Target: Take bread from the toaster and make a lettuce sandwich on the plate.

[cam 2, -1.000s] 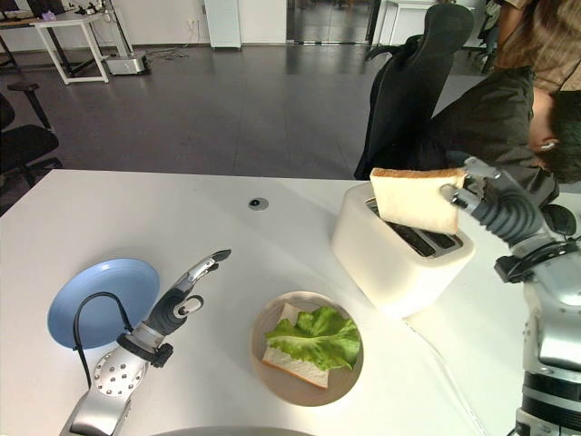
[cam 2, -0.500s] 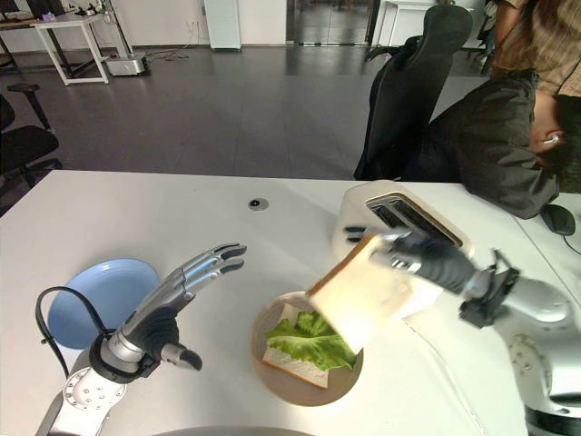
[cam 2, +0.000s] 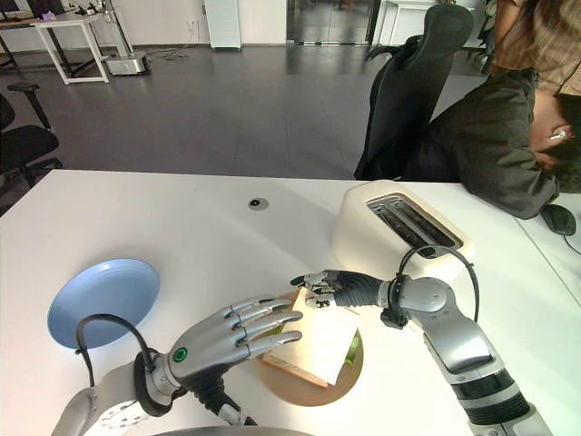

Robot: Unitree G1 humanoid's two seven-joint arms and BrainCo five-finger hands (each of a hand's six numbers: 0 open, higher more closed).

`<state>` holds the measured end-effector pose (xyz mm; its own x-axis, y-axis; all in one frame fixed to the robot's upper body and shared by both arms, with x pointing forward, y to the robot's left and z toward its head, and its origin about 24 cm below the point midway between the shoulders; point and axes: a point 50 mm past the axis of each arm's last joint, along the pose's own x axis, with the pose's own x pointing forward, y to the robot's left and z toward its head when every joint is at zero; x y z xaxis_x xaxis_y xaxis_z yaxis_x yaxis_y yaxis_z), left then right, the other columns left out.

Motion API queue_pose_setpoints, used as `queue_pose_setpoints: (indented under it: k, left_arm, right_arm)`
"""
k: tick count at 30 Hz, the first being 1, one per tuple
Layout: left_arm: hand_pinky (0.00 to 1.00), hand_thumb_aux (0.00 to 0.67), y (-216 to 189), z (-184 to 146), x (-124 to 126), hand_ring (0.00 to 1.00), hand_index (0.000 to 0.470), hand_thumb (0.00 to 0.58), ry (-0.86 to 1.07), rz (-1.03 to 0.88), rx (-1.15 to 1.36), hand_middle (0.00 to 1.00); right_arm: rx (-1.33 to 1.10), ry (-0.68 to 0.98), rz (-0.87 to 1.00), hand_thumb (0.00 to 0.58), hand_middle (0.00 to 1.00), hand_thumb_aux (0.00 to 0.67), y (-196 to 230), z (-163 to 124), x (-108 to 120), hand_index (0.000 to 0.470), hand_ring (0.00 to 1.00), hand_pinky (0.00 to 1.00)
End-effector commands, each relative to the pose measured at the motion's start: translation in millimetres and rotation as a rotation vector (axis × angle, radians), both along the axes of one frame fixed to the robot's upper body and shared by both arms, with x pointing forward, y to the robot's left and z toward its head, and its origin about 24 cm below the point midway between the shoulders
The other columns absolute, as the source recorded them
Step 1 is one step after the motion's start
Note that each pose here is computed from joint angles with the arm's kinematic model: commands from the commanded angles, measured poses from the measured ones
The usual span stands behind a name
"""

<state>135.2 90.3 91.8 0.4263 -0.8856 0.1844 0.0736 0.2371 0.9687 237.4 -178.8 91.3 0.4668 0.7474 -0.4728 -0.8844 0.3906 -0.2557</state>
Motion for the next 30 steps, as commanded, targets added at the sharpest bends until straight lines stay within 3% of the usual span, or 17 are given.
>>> queue_pose_setpoints:
  k: [1,5,13,14,15,16,17,23,27,30]
  left_arm:
    - [0.0,0.0,-12,-20,-15,0.0,0.0,0.0,0.013,-0.095,0.135,0.0]
    - [0.0,0.0,-15,-37,-13,0.0,0.0,0.0,0.04,-0.103,0.242,0.0]
    - [0.0,0.0,5,-87,-7,0.0,0.0,0.0,0.212,-0.029,0.564,0.0]
    - [0.0,0.0,8,-90,-6,0.0,0.0,0.0,0.222,-0.021,0.589,0.0]
    - [0.0,0.0,10,-92,-6,0.0,0.0,0.0,0.229,-0.014,0.61,0.0]
    - [0.0,0.0,12,-93,-6,0.0,0.0,0.0,0.237,-0.007,0.626,0.0]
    - [0.0,0.0,14,-94,-6,0.0,0.0,0.0,0.244,0.0,0.636,0.0]
    - [0.0,0.0,17,-89,-6,0.0,0.0,0.0,0.256,0.028,0.635,0.0]
    - [0.0,0.0,9,-73,-1,0.0,0.0,0.0,0.234,0.053,0.524,0.0]
    - [0.0,0.0,-3,-38,7,0.0,0.0,0.0,0.203,0.078,0.241,0.0]
  right_arm:
    - [-0.042,0.04,0.015,0.58,0.0,0.67,4,-15,-2,0.47,0.0,0.0]
    - [-0.078,0.076,0.025,0.58,0.0,0.67,7,-34,-11,0.47,0.0,0.0]
    - [-0.057,0.018,-0.006,0.58,0.0,0.67,13,-31,-4,0.47,0.0,0.0]
    - [-0.052,0.011,-0.012,0.579,0.0,0.638,13,-31,-4,0.448,0.0,0.0]
    - [-0.046,-0.005,-0.024,0.562,0.0,0.552,14,-29,-3,0.387,0.0,0.0]
    - [-0.037,-0.027,-0.039,0.346,0.0,0.244,13,-26,-1,0.171,0.0,0.0]
    - [-0.019,-0.066,-0.062,0.0,0.0,0.0,13,-21,2,0.0,0.0,0.0]
    - [0.196,-0.469,-0.236,0.0,0.0,0.0,1,37,10,0.0,0.0,0.0]
    - [0.226,-0.614,-0.236,0.0,0.0,0.0,-26,68,-14,0.0,0.0,0.0]
    - [0.051,-0.604,-0.107,0.0,0.0,0.0,-47,66,-43,0.0,0.0,0.0]
